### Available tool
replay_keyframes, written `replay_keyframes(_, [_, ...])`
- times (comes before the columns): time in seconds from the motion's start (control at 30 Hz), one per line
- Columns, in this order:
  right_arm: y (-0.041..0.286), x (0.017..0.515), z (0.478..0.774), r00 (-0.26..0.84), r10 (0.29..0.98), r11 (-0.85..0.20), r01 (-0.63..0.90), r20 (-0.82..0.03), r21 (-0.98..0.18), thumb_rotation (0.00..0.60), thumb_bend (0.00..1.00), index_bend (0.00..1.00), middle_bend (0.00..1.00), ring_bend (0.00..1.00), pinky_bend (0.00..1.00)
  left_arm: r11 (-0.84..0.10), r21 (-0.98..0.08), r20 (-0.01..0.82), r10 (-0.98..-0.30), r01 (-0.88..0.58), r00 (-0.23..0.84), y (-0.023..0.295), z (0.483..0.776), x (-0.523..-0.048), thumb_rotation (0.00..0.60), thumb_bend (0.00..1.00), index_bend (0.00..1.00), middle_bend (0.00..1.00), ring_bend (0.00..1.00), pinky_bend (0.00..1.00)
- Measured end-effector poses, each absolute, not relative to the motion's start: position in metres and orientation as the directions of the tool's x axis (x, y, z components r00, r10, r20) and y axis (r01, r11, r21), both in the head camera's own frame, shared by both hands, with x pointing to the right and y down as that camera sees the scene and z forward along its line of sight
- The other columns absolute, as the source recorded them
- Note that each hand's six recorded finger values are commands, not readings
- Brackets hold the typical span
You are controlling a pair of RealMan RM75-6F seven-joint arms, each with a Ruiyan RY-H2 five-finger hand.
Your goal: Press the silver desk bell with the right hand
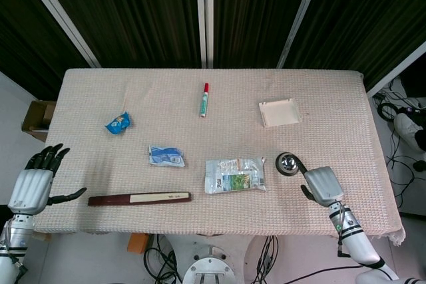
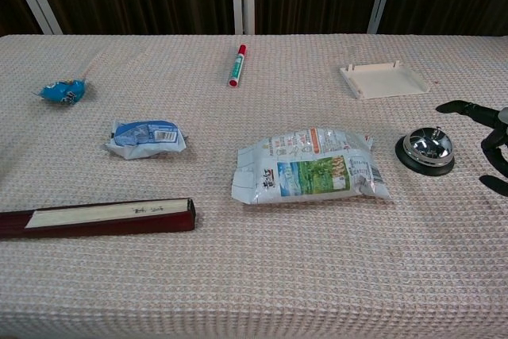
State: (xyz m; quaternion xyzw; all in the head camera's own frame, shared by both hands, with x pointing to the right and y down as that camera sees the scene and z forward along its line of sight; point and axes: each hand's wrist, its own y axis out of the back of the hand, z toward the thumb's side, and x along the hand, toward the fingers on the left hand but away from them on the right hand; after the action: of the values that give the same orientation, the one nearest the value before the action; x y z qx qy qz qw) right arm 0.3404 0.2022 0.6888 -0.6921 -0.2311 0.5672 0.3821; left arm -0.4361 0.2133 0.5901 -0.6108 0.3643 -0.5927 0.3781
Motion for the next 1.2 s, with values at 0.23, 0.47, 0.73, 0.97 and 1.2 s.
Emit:
replay_keyframes(0.23, [0.212, 0.348, 0.706, 0.212, 0.703, -0.656, -0.176, -0.679, -0.734, 0.600, 0.30, 0.00, 0.68, 0.81, 0.94, -0.450, -0.893, 0.450, -0.892, 0.005, 0.028, 0.213, 0.590, -0.438, 0.189, 0.01, 0.11, 0.08, 0.07, 0.18])
replay_keyframes(0.47, [0.206, 0.343, 0.700, 0.224, 0.727, -0.633, -0.151, -0.650, -0.760, 0.600, 0.30, 0.00, 0.68, 0.81, 0.94, -0.447, -0.895, 0.447, -0.894, 0.005, 0.030, 0.212, 0.589, -0.437, 0.187, 0.01, 0.11, 0.08, 0.07, 0.18])
replay_keyframes(0.73, [0.204, 0.341, 0.693, 0.246, 0.741, -0.613, -0.131, -0.625, -0.779, 0.600, 0.30, 0.00, 0.68, 0.81, 0.94, -0.454, -0.891, 0.454, -0.890, 0.007, 0.033, 0.214, 0.591, -0.436, 0.187, 0.01, 0.11, 0.08, 0.07, 0.18])
replay_keyframes(0.97, [0.214, 0.348, 0.709, 0.217, 0.700, -0.659, -0.171, -0.681, -0.732, 0.600, 0.30, 0.00, 0.68, 0.81, 0.94, -0.453, -0.891, 0.453, -0.891, 0.008, 0.023, 0.214, 0.590, -0.439, 0.188, 0.01, 0.11, 0.08, 0.07, 0.18])
replay_keyframes(1.2, [0.205, 0.342, 0.696, 0.242, 0.743, -0.615, -0.121, -0.624, -0.779, 0.600, 0.30, 0.00, 0.69, 0.81, 0.94, -0.453, -0.892, 0.453, -0.891, 0.007, 0.030, 0.214, 0.590, -0.437, 0.188, 0.01, 0.11, 0.08, 0.07, 0.18])
